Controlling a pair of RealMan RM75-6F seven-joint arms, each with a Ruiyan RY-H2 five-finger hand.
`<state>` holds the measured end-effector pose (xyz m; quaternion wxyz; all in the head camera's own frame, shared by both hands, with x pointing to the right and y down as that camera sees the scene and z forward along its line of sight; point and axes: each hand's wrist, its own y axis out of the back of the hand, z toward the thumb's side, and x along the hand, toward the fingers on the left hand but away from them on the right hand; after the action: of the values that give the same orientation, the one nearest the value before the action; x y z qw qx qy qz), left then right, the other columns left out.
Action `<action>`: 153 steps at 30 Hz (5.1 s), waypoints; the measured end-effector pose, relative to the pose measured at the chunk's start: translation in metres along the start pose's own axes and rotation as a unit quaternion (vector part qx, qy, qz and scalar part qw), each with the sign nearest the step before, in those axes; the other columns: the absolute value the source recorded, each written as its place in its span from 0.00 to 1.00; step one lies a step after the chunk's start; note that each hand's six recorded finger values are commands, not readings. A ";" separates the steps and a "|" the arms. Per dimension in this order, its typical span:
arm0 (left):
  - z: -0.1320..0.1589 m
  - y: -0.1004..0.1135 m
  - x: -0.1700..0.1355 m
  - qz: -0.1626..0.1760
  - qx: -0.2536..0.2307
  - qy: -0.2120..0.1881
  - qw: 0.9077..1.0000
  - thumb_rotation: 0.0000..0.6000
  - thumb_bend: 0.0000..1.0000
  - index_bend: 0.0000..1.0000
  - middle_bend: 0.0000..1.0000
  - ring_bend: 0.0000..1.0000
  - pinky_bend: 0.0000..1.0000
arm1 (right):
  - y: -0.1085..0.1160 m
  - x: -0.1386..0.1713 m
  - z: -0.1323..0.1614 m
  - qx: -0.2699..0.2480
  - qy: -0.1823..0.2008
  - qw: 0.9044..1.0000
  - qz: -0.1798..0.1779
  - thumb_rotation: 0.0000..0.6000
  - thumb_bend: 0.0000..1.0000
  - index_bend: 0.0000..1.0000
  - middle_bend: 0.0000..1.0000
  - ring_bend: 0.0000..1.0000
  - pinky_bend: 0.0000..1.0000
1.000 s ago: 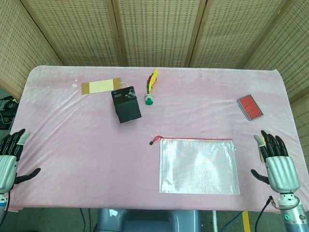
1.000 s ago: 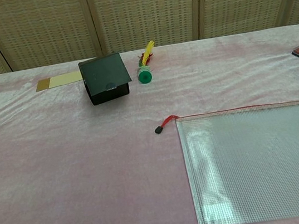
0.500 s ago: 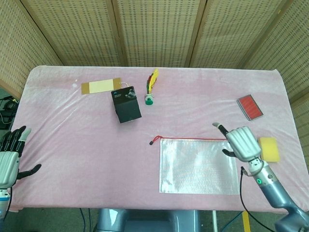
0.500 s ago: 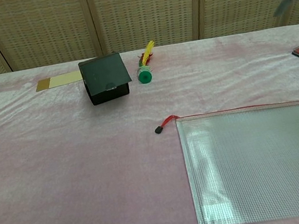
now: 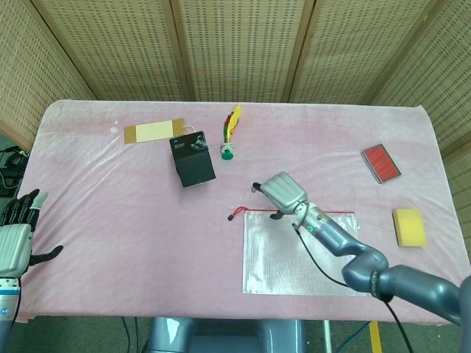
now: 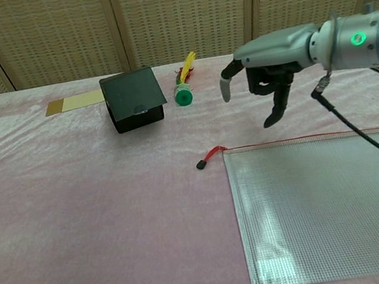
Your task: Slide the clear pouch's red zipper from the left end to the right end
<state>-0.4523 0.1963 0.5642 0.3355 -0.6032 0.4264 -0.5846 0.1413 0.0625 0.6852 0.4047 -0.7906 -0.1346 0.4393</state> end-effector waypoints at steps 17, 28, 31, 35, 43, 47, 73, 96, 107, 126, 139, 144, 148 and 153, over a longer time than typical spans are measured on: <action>-0.006 0.001 0.005 0.001 -0.003 0.012 1.000 1.00 0.00 0.00 0.00 0.00 0.00 | -0.036 -0.052 0.033 -0.025 -0.006 0.999 0.045 1.00 0.47 0.42 0.98 0.96 1.00; -0.006 0.001 0.007 0.001 -0.004 0.015 1.000 1.00 0.00 0.00 0.00 0.00 0.00 | -0.051 -0.061 0.039 -0.042 -0.018 0.998 0.049 1.00 0.55 0.46 0.98 0.96 1.00; -0.007 0.001 0.008 0.001 -0.003 0.017 1.000 1.00 0.00 0.00 0.00 0.00 0.00 | -0.055 -0.063 0.042 -0.037 -0.014 0.998 0.050 1.00 0.55 0.46 0.98 0.96 1.00; -0.008 0.001 0.008 0.001 -0.004 0.018 1.000 1.00 0.00 0.00 0.00 0.00 0.00 | -0.058 -0.064 0.044 -0.024 -0.011 0.999 0.045 1.00 0.55 0.46 0.98 0.96 1.00; -0.009 0.000 0.009 0.000 -0.002 0.019 1.000 1.00 0.00 0.00 0.00 0.00 0.00 | -0.066 -0.067 0.048 -0.015 -0.004 0.999 0.041 1.00 0.55 0.46 0.98 0.96 1.00; -0.009 0.000 0.010 0.000 -0.002 0.020 1.000 1.00 0.00 0.00 0.00 0.00 0.00 | -0.068 -0.068 0.050 -0.019 -0.001 0.999 0.039 1.00 0.55 0.49 0.98 0.96 1.00; -0.008 -0.002 0.010 -0.003 -0.001 0.019 1.000 1.00 0.00 0.00 0.00 0.00 0.00 | -0.066 -0.070 0.050 -0.032 0.003 0.999 0.014 1.00 0.58 0.59 0.98 0.96 1.00; -0.008 -0.006 0.012 -0.015 -0.007 0.019 1.000 1.00 0.00 0.00 0.00 0.00 0.00 | -0.034 -0.064 0.064 -0.104 0.029 0.993 -0.039 1.00 0.68 0.73 0.99 0.96 1.00; -0.013 -0.006 0.017 -0.027 -0.026 0.018 0.999 1.00 0.00 0.00 0.00 0.00 0.00 | 0.024 -0.064 0.082 -0.168 0.040 0.982 -0.081 1.00 0.68 0.73 0.99 0.96 1.00; 0.000 -0.012 0.037 -0.049 -0.074 -0.007 0.996 1.00 0.00 0.00 0.27 0.20 0.16 | 0.076 -0.076 0.121 -0.178 0.027 0.976 -0.118 1.00 0.69 0.73 0.99 0.96 1.00; 0.064 -0.035 0.082 -0.132 -0.204 -0.054 0.969 1.00 0.00 0.21 1.00 0.99 1.00 | 0.077 -0.072 0.128 -0.174 0.011 0.977 -0.126 1.00 0.69 0.73 0.99 0.96 1.00; 0.092 -0.062 0.087 -0.223 -0.300 -0.039 0.927 1.00 0.00 0.23 1.00 0.99 1.00 | 0.079 -0.071 0.134 -0.169 0.012 0.977 -0.127 1.00 0.69 0.73 0.99 0.96 1.00; 0.115 -0.078 0.088 -0.284 -0.371 -0.025 0.884 1.00 0.00 0.23 1.00 0.99 1.00 | 0.077 -0.071 0.137 -0.166 0.012 0.978 -0.124 1.00 0.69 0.73 0.99 0.96 1.00; 0.139 -0.089 0.089 -0.335 -0.429 -0.014 0.839 1.00 0.00 0.22 1.00 0.99 1.00 | 0.074 -0.071 0.139 -0.164 0.013 0.979 -0.119 1.00 0.69 0.73 0.99 0.96 1.00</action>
<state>-0.3078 0.1390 0.6690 -0.1667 -0.8010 0.4019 -0.4112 -0.0225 0.0477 0.6311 0.3206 -0.8302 -0.2926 0.3497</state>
